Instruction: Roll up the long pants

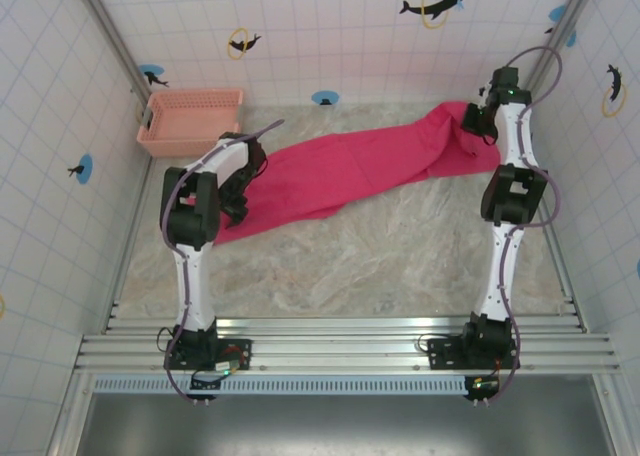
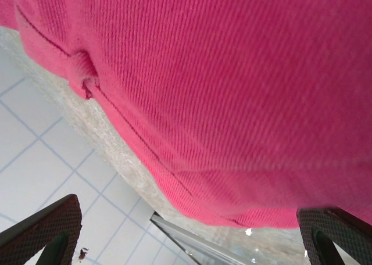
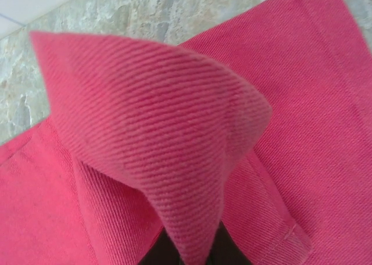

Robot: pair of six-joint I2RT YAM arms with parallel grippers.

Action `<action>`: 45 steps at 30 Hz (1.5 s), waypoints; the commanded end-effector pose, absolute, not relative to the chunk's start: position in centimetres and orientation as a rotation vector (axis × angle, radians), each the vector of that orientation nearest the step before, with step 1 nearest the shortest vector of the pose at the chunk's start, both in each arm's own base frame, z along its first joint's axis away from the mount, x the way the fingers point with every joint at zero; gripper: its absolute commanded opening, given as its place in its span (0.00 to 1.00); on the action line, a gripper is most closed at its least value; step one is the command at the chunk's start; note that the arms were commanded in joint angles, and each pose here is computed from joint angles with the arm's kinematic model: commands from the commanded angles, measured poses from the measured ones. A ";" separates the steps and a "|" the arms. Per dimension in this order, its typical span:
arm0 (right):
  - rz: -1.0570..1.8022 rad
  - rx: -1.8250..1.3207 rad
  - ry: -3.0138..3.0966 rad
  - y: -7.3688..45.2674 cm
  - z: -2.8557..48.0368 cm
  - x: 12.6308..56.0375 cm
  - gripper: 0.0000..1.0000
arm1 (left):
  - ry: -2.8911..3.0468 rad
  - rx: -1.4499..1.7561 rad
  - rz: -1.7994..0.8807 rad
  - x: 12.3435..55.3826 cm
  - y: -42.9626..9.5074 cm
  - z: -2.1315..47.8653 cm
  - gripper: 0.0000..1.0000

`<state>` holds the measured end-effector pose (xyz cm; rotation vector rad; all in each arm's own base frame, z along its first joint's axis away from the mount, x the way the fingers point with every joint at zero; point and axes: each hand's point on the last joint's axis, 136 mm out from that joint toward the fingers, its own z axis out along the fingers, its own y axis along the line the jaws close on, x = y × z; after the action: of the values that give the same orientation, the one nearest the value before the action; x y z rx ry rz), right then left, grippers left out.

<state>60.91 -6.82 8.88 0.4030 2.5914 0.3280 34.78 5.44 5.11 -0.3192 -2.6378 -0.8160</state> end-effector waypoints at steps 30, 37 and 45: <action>1.008 0.248 2.812 2.1 18.5 34.0 0.04 | -2.526 0.219 -0.955 33.9 24.3 6.5 0.97; 1.369 0.497 2.444 2.1 23.0 35.4 0.02 | -2.541 0.188 -0.967 35.4 24.9 6.6 0.97; 1.444 0.488 2.388 3.4 23.7 34.0 0.04 | -2.545 0.157 -0.946 35.6 24.9 5.5 0.97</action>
<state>34.82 3.01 22.79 0.4899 2.4430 1.3838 35.39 24.76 6.27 0.2047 -2.5639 -0.9444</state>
